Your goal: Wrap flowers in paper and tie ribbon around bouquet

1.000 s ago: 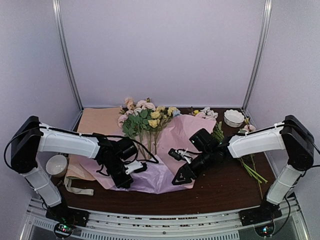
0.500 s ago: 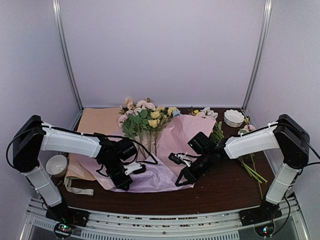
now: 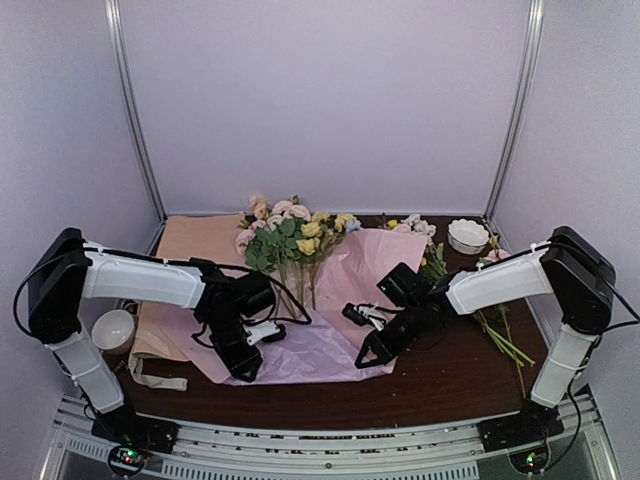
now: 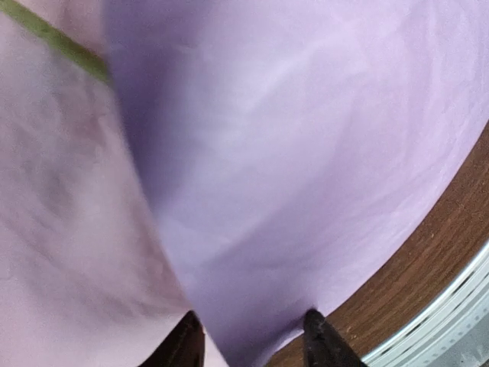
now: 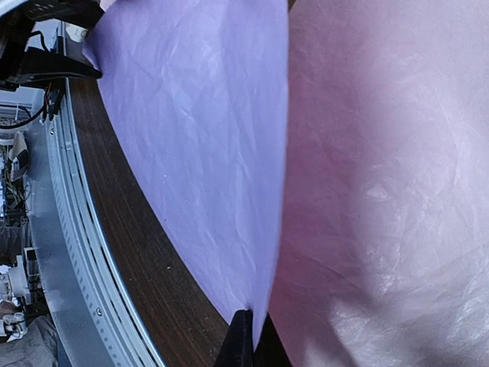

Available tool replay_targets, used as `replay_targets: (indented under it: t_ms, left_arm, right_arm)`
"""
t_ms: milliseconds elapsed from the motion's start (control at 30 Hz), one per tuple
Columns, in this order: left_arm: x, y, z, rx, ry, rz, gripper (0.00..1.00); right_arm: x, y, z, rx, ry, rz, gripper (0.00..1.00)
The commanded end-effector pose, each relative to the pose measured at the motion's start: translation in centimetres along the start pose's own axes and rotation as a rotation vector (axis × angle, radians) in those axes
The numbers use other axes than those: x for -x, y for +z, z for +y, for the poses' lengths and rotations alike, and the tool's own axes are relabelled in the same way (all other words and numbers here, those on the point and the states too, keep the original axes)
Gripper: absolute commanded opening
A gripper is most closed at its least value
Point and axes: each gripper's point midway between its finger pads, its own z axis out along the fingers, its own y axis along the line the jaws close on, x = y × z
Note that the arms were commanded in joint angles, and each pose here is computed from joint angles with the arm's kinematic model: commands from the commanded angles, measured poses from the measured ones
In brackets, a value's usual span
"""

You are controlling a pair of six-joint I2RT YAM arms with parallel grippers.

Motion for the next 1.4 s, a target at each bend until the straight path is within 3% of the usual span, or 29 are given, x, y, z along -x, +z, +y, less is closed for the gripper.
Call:
replay_targets:
  t_ms: [0,100,167,367,533,600,700,800,933,1033,1200,1367]
  left_arm:
    - [2.2,-6.5,2.5,0.155,-0.127,-0.232,0.55]
    - [2.4,-9.3,3.7,0.158,-0.269,-0.377,0.66]
    - [1.7,-10.3,5.1,0.159,-0.385,-0.455,0.68]
    - [-3.6,-10.5,11.1,0.201,-0.806,-0.596,0.56]
    - [-5.9,-10.5,11.5,0.167,-1.024,-0.711,0.53]
    - [-7.0,-9.0,11.4,0.145,-1.111,-0.702,0.44]
    - [-7.8,-6.6,10.8,0.108,-1.151,-0.636,0.41]
    - [-8.2,-5.7,10.6,0.121,-1.170,-0.592,0.43]
    - [-8.8,-4.8,10.8,0.112,-1.242,-0.629,0.52]
    - [-8.1,-3.7,10.2,0.039,-1.246,-0.654,0.53]
    - [-7.4,-0.5,9.0,-0.015,-1.238,-0.552,0.53]
    - [-7.0,0.2,9.0,-0.031,-1.245,-0.564,0.53]
  right_arm:
    - [1.0,-0.1,-1.2,-0.053,0.039,-0.029,0.00]
    - [0.9,0.2,-1.9,-0.084,0.061,-0.023,0.00]
    - [0.6,0.6,-2.5,-0.098,0.076,-0.011,0.00]
    - [0.6,1.0,-3.0,-0.109,0.095,-0.017,0.00]
    - [0.7,1.2,-3.2,-0.109,0.098,-0.019,0.00]
    - [0.6,1.3,-3.2,-0.107,0.100,-0.017,0.00]
    - [0.7,1.2,-3.1,-0.101,0.098,-0.018,0.00]
    - [0.7,1.1,-3.1,-0.108,0.096,-0.019,0.00]
    - [0.6,1.0,-3.2,-0.119,0.093,-0.016,0.00]
    - [0.7,0.9,-3.2,-0.121,0.094,-0.020,0.00]
    - [1.0,0.9,-3.3,-0.126,0.093,-0.016,0.00]
    - [1.1,0.8,-3.3,-0.133,0.094,-0.015,0.00]
